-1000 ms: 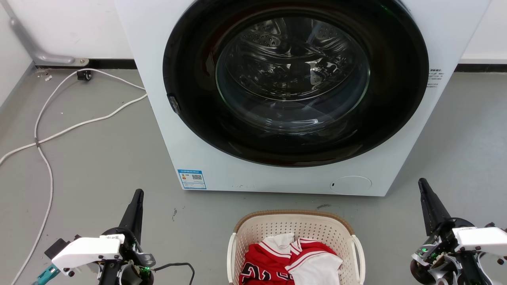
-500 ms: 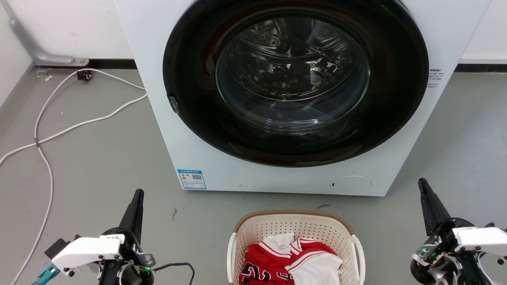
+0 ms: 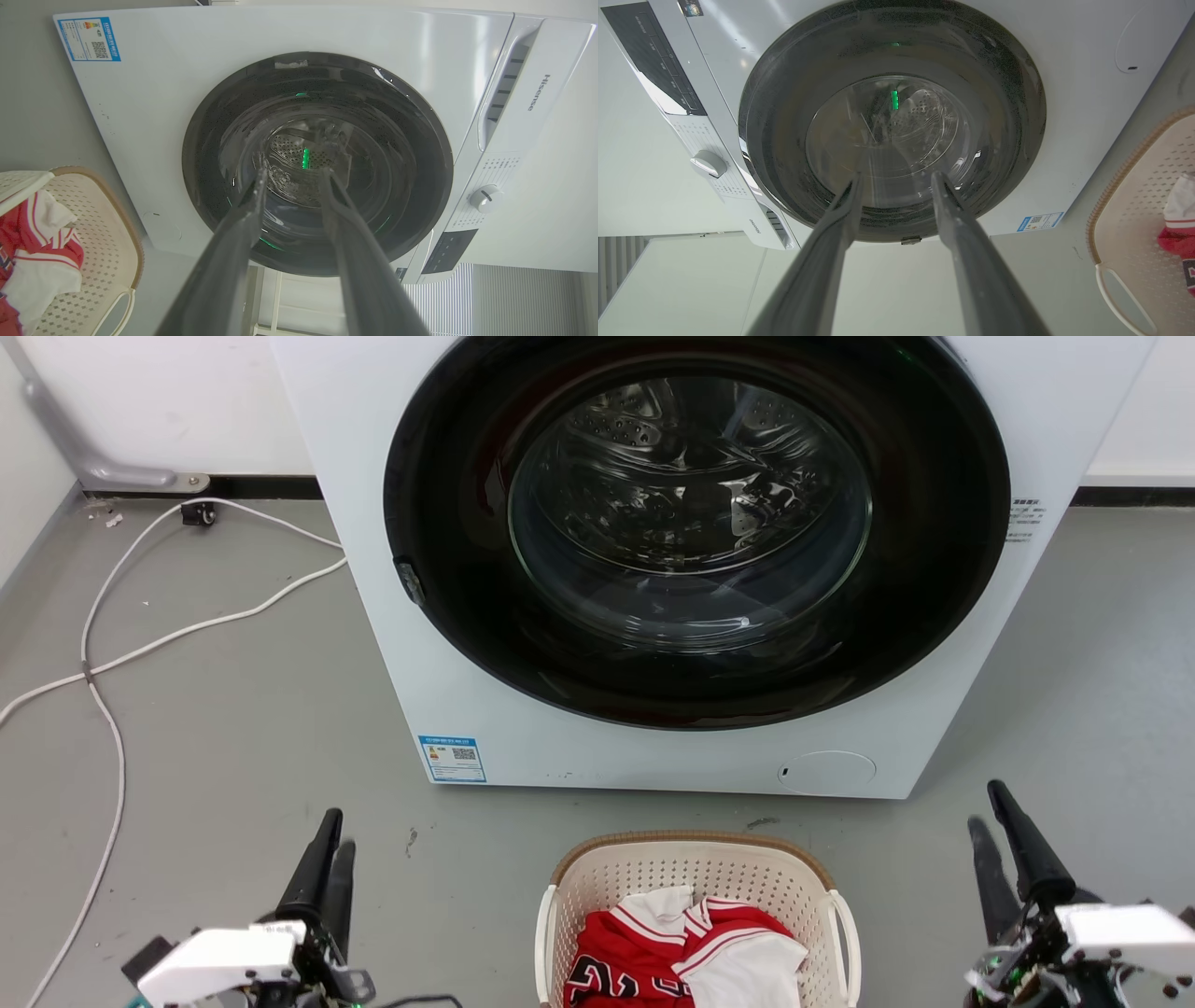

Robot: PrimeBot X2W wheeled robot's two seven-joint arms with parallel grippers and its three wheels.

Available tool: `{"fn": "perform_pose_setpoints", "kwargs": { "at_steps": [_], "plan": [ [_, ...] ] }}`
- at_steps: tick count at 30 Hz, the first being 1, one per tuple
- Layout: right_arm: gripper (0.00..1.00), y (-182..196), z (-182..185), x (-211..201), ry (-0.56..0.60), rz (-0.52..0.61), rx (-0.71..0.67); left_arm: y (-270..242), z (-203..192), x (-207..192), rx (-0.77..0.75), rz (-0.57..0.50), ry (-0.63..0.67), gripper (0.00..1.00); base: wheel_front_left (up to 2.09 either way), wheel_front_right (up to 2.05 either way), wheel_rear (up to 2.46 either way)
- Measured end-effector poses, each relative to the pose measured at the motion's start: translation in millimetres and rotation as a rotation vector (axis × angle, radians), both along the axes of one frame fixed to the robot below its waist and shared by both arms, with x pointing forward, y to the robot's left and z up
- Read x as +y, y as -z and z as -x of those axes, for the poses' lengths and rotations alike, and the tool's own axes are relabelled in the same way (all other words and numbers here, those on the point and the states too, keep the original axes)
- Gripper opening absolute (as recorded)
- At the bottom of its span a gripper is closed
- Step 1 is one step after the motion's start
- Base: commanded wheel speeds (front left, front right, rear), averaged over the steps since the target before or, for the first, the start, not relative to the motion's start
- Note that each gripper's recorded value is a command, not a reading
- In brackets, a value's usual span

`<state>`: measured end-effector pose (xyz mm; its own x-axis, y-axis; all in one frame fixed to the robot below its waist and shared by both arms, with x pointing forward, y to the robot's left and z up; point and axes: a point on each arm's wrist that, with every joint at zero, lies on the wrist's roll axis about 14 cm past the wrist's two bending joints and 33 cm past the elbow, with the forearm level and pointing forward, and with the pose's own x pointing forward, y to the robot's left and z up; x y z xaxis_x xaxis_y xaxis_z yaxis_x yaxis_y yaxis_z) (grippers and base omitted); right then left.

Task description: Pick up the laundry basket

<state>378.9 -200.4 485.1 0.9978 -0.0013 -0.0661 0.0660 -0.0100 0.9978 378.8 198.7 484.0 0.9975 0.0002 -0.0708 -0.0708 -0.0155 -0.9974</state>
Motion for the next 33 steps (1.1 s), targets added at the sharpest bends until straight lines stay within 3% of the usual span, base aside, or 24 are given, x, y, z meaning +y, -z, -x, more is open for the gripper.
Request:
{"fn": "perform_pose_setpoints", "kwargs": {
  "at_steps": [3, 14, 20, 26, 33],
  "plan": [
    [1.00, 13, 7, 0, 0.007, -0.002, 0.040, 13, 7, 0, 0.041, 0.003, -0.006, 1.00, 0.00, 0.00, 0.00],
    [1.00, 7, 6, -3, 0.036, 0.063, 0.024, 10, 7, 6, 0.033, -0.054, -0.047, 1.00, 0.00, 0.00, 0.00],
    [1.00, 9, 8, -13, 0.071, 0.138, 0.036, 9, 8, 19, 0.040, -0.134, -0.087, 1.00, 0.00, 0.00, 0.00],
    [1.00, 9, 9, -28, 0.111, 0.258, 0.048, 5, 7, 25, 0.052, -0.224, -0.107, 1.00, 0.00, 0.00, 0.00],
    [1.00, -7, 5, -28, 0.102, 0.485, 0.009, -9, 6, 32, 0.045, -0.357, -0.136, 1.00, 0.00, 0.00, 0.00]
  ]
}}
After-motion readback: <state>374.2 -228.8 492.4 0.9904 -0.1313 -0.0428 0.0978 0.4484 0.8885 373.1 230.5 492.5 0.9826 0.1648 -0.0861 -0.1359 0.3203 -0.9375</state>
